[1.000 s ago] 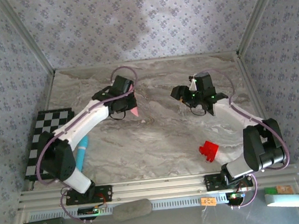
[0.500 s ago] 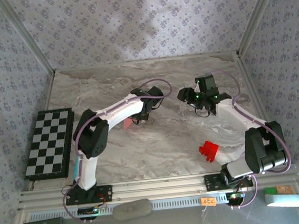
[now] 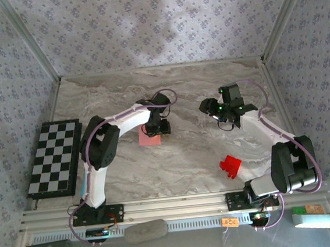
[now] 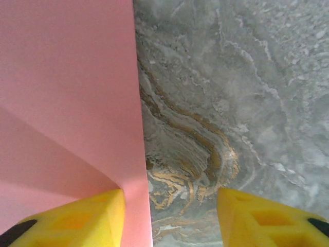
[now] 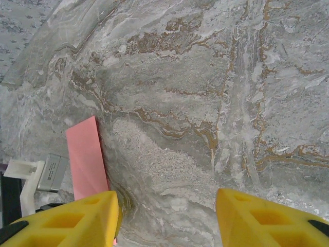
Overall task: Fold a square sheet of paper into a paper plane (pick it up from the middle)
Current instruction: Turn over the paper at the center of the table, then move the paper to the center of the table.
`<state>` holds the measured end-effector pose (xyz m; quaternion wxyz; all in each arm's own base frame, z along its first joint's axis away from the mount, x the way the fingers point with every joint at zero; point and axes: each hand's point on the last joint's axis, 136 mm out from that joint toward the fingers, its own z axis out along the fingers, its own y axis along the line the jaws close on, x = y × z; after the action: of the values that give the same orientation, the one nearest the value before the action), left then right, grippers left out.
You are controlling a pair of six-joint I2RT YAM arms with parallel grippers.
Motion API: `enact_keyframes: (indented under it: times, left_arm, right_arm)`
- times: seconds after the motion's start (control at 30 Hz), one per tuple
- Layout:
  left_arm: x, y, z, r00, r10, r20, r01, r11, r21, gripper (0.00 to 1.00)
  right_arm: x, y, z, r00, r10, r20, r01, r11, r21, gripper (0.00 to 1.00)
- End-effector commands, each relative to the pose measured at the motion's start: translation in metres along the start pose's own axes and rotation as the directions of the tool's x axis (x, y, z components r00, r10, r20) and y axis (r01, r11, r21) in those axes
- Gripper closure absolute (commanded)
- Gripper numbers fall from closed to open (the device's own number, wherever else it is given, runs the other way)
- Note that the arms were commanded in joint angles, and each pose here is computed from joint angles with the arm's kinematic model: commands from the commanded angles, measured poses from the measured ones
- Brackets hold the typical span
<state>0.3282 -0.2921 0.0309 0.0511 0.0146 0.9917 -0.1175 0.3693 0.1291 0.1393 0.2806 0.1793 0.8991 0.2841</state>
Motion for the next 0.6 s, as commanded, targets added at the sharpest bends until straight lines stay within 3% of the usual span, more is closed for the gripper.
enact_keyframes:
  times: [0.0, 0.3, 0.57]
  left_arm:
    - [-0.016, -0.036, -0.049, 0.998, -0.041, 0.052, 0.026, 0.965, 0.260, 0.44]
    - [-0.032, 0.047, -0.113, 0.935, -0.284, 0.213, 0.222, 0.936, 0.275, 0.30]
    - [-0.014, 0.122, -0.126, 0.849, -0.447, 0.283, 0.389, 0.890, 0.238, 0.13]
  right_arm:
    - [0.004, 0.004, 0.003, 1.000, -0.015, -0.023, 0.015, 1.000, -0.004, 0.46]
    - [0.064, 0.064, 0.048, 0.957, -0.205, -0.208, 0.190, 0.978, -0.090, 0.51]
    - [0.135, 0.133, 0.105, 0.860, -0.357, -0.364, 0.300, 0.931, -0.206, 0.60]
